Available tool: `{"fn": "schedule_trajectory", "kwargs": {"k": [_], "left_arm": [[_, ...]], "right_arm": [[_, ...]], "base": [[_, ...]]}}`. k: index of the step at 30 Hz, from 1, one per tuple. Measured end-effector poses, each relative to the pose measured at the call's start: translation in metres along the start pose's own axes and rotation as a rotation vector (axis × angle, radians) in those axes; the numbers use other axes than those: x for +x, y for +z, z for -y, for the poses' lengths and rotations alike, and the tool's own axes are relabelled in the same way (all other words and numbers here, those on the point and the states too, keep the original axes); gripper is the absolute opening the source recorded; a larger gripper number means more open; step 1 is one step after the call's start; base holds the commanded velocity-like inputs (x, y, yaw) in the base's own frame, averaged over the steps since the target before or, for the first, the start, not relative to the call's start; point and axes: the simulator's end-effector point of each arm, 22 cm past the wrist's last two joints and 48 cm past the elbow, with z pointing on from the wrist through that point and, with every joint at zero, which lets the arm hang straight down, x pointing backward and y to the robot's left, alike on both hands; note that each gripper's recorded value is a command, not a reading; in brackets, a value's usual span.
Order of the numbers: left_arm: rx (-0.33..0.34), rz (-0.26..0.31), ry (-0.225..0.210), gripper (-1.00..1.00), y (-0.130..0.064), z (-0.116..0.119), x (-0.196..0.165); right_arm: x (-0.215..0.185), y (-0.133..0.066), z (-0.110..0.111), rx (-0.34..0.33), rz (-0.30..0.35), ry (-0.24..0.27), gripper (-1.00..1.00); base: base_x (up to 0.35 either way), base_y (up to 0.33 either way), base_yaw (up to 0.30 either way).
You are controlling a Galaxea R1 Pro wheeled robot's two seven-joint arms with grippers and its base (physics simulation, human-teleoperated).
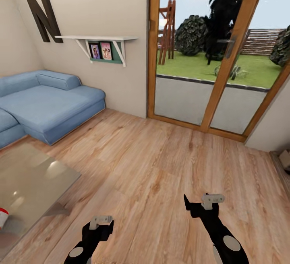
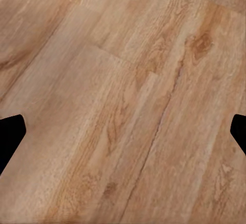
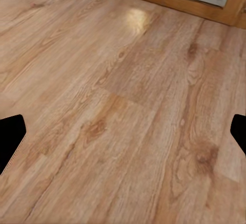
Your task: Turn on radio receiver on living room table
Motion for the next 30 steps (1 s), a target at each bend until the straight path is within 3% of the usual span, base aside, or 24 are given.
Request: {"fn": "schedule_trajectory", "kwargs": {"k": [30], "left_arm": [[-0.001, -0.016, -0.001, 1.0, 0.0024, -0.0003, 0.0071]], "right_arm": [[0.0074, 0.0025, -0.0003, -0.001, -0.016, 0.0, 1.0]], "base": [[0.0, 0.0, 0.267]]}}
